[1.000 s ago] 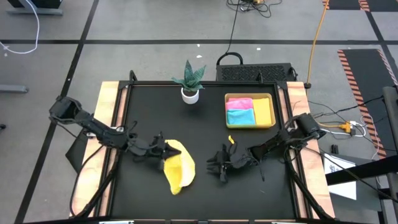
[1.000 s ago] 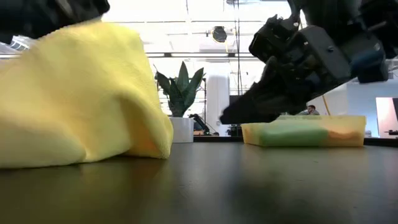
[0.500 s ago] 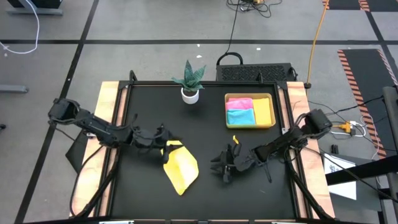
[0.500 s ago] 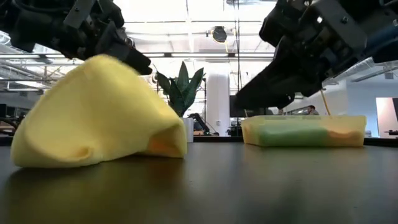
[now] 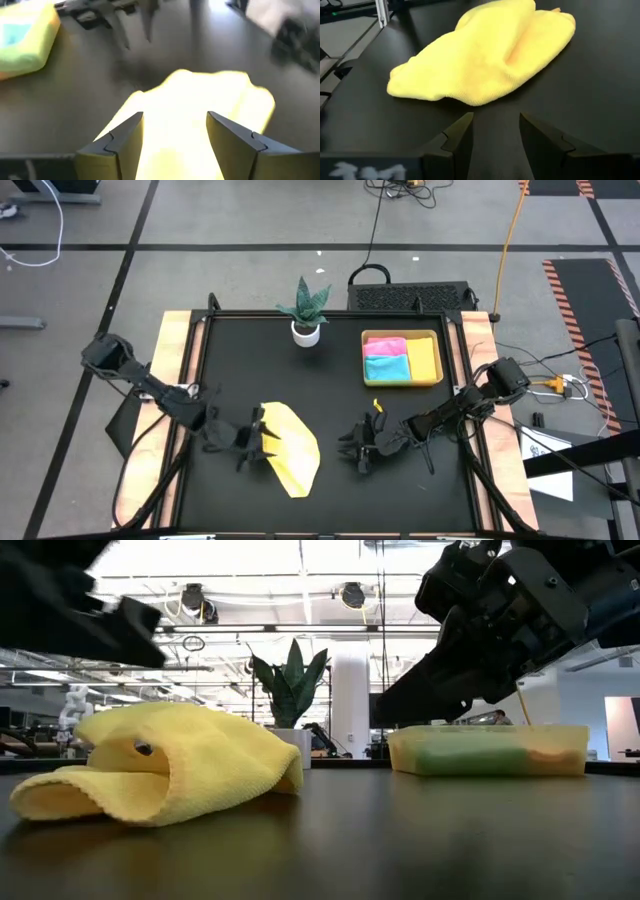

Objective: Fold microfiber towels
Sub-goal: Fold the yellow microfiber cloth

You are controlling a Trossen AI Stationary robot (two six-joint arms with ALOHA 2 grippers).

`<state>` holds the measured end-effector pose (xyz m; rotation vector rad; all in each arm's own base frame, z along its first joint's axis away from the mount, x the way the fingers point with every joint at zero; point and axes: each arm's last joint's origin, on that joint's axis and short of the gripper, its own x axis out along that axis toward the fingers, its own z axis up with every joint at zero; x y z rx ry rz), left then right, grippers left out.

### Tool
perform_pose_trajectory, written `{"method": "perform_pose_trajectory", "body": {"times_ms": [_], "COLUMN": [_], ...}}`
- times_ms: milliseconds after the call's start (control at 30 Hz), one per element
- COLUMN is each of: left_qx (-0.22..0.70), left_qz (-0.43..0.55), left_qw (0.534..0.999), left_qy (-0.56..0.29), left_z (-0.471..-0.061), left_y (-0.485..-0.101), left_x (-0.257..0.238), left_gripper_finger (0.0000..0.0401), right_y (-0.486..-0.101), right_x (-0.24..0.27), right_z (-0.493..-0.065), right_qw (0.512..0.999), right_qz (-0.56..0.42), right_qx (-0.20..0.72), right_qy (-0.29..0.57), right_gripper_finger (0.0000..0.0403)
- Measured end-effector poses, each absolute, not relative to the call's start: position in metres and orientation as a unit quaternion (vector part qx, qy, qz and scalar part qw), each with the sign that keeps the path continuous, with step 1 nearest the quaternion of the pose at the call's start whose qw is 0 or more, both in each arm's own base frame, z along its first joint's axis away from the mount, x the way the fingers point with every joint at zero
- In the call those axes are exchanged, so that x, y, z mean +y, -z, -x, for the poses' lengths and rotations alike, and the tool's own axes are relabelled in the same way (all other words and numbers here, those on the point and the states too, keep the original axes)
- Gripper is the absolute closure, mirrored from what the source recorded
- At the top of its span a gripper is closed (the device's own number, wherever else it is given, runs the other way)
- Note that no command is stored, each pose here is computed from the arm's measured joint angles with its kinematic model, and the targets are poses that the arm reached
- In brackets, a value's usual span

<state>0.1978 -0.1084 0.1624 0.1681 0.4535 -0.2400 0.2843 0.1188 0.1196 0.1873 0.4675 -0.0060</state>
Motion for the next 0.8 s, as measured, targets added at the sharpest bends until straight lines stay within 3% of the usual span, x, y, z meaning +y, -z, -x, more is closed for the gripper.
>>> {"method": "perform_pose_trajectory", "body": {"times_ms": [367, 800], "left_qx": [0.238, 0.336], "left_qz": [-0.239, -0.473], "left_qw": [0.929, 0.814], "left_qy": [0.155, 0.007], "left_z": [-0.180, -0.235], "left_y": [-0.142, -0.129], "left_x": [-0.159, -0.203], "left_gripper_finger": [0.0183, 0.0190], "right_y": [-0.121, -0.121], "right_x": [0.119, 0.119], "right_z": [-0.285, -0.285], "right_qw": [0.970, 0.970], "right_qz": [-0.093, -0.093], "right_qx": [0.227, 0.224], "right_qy": [0.001, -0.001], "right_gripper_finger": [0.0250, 0.0250]}}
